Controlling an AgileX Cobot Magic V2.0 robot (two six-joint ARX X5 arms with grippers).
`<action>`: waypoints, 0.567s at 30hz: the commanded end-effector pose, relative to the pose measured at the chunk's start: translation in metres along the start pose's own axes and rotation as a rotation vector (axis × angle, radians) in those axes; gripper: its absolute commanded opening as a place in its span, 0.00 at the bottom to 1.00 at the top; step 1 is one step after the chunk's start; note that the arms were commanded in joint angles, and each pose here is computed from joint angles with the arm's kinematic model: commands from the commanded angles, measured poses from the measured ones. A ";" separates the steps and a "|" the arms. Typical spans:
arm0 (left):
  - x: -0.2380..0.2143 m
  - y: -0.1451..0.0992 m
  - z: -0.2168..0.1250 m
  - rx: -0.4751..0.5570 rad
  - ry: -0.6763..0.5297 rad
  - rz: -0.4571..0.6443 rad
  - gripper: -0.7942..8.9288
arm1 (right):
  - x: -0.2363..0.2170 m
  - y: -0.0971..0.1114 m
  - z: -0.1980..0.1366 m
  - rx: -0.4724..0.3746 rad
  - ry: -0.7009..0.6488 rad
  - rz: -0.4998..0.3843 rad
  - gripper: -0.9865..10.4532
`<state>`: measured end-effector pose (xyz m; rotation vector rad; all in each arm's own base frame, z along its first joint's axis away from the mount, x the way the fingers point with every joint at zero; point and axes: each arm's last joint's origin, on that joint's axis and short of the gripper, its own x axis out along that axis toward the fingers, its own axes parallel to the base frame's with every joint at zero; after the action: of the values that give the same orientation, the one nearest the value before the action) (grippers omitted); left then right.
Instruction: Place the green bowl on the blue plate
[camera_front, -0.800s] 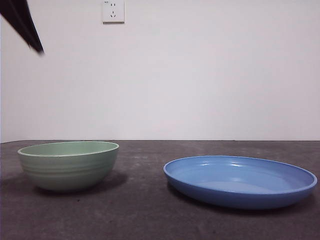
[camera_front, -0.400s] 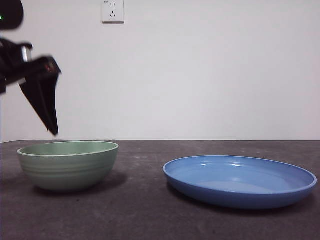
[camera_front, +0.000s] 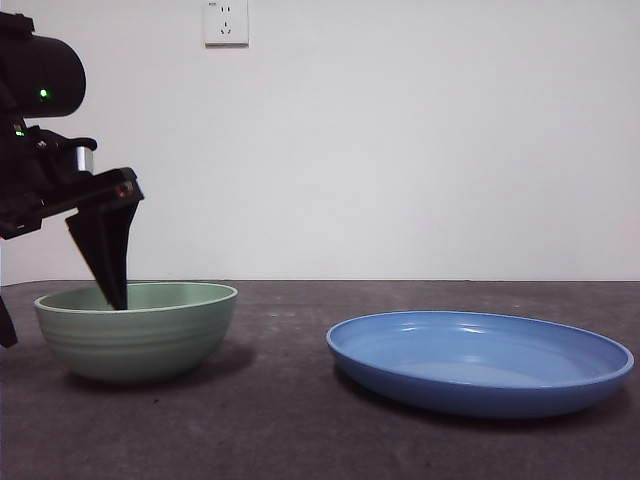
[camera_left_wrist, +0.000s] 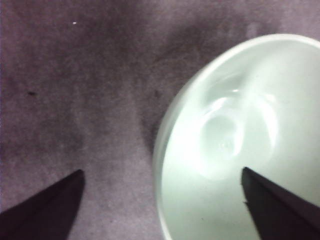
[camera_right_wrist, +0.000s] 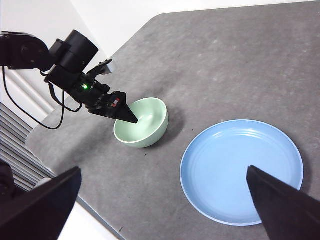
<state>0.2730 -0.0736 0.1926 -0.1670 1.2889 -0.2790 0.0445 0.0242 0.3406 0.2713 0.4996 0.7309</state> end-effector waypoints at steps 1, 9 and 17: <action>0.004 -0.001 0.007 0.013 0.006 0.006 0.45 | -0.002 0.003 0.004 -0.021 -0.014 0.008 0.63; 0.002 -0.003 0.011 0.017 -0.008 0.003 0.15 | -0.002 0.002 0.004 -0.022 -0.015 0.004 0.63; 0.000 -0.004 0.014 0.019 -0.020 0.001 0.09 | -0.002 0.002 0.004 -0.023 -0.016 0.004 0.63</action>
<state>0.2805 -0.0754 0.1945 -0.1615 1.2809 -0.2792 0.0446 0.0242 0.3406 0.2710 0.4992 0.7298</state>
